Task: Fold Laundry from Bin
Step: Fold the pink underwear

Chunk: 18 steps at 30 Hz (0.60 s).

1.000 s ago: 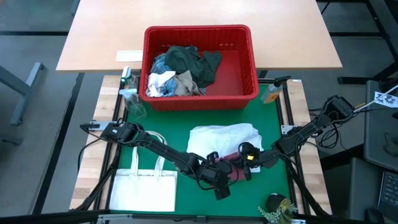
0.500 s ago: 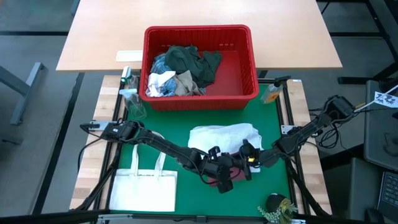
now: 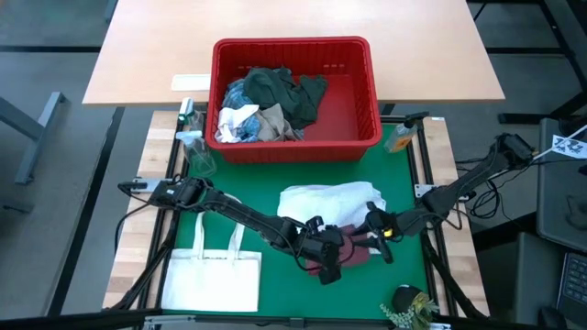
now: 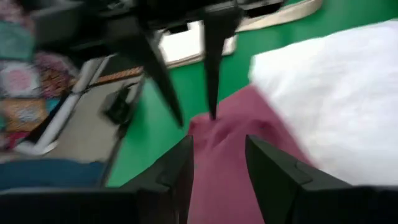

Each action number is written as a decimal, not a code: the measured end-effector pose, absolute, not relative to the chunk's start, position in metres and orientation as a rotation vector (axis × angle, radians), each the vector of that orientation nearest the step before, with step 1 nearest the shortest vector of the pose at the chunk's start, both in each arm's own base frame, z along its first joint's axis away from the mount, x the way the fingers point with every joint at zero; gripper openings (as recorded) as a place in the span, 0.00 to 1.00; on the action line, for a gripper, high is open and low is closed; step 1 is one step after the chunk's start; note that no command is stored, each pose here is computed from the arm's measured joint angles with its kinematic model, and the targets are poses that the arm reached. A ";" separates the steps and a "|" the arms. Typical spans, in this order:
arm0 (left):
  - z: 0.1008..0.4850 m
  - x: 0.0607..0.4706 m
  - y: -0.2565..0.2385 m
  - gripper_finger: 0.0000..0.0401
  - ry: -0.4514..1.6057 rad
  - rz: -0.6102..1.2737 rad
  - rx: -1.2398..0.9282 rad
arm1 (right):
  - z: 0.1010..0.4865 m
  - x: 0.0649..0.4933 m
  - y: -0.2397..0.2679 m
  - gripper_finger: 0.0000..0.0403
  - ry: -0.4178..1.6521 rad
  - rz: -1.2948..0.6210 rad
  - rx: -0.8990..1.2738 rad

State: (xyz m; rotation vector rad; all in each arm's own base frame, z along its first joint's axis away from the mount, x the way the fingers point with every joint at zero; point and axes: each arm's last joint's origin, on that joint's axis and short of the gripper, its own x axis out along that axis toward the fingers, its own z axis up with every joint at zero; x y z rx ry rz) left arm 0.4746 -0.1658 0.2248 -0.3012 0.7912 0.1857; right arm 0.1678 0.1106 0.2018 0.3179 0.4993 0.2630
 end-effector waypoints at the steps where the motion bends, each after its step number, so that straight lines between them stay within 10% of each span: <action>1: 0.224 0.474 -0.167 0.28 0.809 0.174 -0.318 | 0.201 0.166 0.111 0.36 0.524 0.301 0.320; 18: 0.208 0.437 -0.195 0.28 1.151 0.186 -0.421 | 0.178 0.164 0.103 0.36 0.656 0.065 0.165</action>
